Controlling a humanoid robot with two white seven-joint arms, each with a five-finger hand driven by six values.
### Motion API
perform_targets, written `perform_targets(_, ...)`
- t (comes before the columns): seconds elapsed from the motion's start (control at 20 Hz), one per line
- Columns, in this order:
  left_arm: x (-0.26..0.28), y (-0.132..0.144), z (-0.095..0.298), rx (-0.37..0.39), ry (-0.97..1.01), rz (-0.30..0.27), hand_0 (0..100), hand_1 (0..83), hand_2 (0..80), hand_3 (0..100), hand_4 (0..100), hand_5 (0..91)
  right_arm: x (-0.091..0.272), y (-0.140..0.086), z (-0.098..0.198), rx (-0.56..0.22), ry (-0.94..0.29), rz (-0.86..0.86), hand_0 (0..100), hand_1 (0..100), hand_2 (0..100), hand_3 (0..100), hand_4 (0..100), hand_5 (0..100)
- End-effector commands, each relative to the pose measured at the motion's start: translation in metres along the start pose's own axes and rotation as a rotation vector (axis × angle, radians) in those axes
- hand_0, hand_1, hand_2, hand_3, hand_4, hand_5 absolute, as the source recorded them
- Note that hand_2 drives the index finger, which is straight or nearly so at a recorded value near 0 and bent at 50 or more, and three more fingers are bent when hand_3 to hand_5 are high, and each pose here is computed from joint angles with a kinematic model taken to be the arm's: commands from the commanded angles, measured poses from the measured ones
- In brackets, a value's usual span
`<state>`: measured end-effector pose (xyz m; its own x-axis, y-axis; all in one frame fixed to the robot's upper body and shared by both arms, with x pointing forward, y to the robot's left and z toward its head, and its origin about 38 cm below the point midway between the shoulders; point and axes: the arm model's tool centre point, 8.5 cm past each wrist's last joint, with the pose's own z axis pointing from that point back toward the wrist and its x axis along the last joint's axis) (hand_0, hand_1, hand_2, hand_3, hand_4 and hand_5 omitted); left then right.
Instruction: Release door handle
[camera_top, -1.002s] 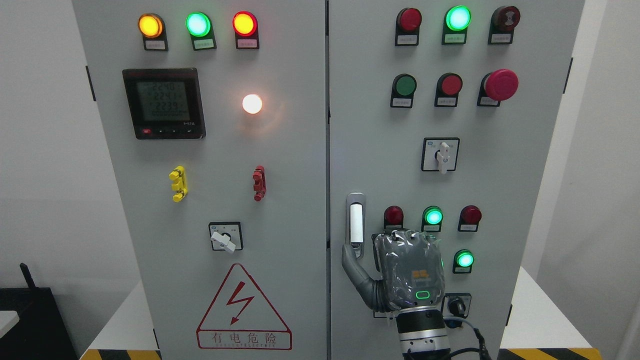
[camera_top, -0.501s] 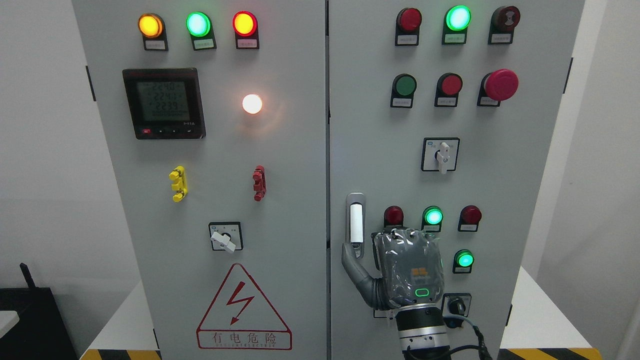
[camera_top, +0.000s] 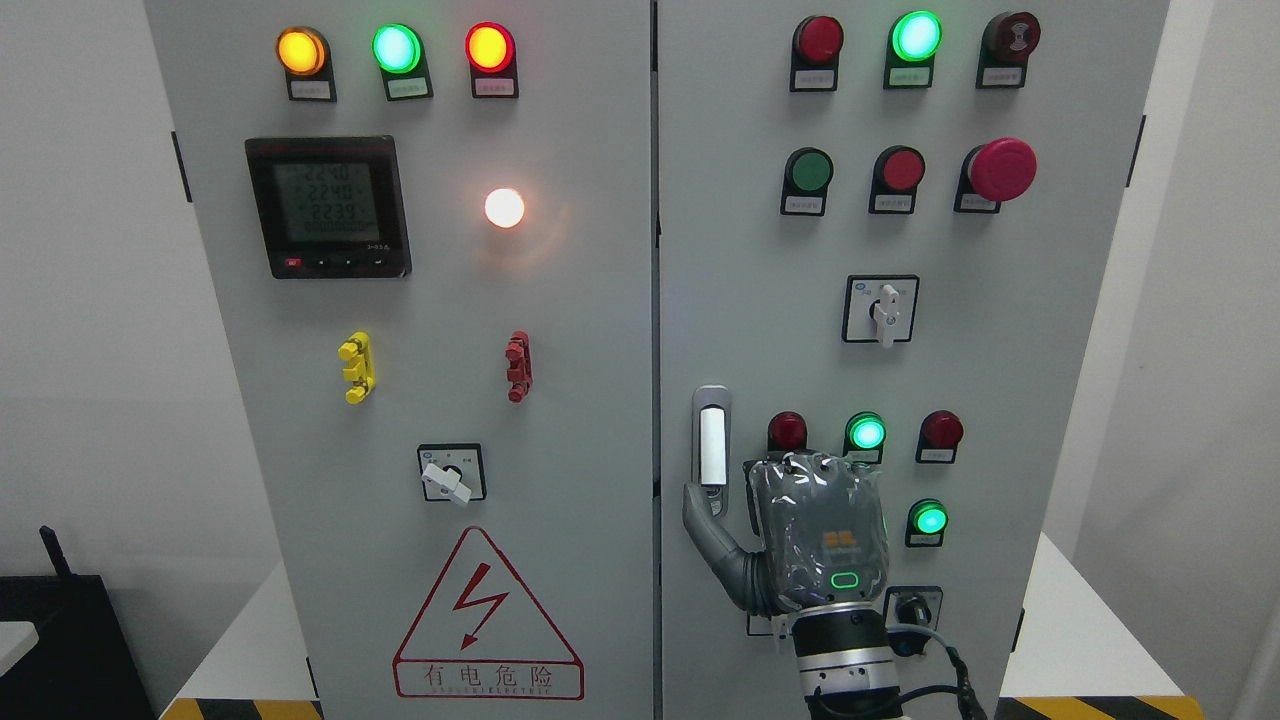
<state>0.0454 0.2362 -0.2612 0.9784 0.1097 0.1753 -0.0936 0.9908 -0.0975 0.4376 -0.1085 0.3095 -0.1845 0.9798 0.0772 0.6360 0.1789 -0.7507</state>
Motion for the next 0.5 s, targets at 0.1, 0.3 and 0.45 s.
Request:
perform_targets(0.1, -0.0058, -0.0003, 0.0008, 0.002, 0.016, 0.013, 12, 38.9, 0.0, 0, 0, 0.0, -0.0002, -0.0005, -0.0009, -0.003, 0.001, 0.000, 38, 6, 99, 100, 99, 97)
perform_targets(0.3, -0.0057, 0.0007, 0.0010, 0.003, 0.016, 0.013, 12, 38.9, 0.0, 0, 0, 0.0, -0.0008, -0.0005, -0.0010, -0.002, 0.002, -0.001, 39, 7, 99, 100, 100, 97)
perform_targets(0.45, -0.0055, 0.0007, 0.0010, 0.003, 0.014, 0.013, 12, 38.9, 0.0, 0, 0, 0.0, -0.0014, -0.0006, -0.0011, -0.003, 0.004, -0.001, 39, 7, 99, 100, 100, 97)
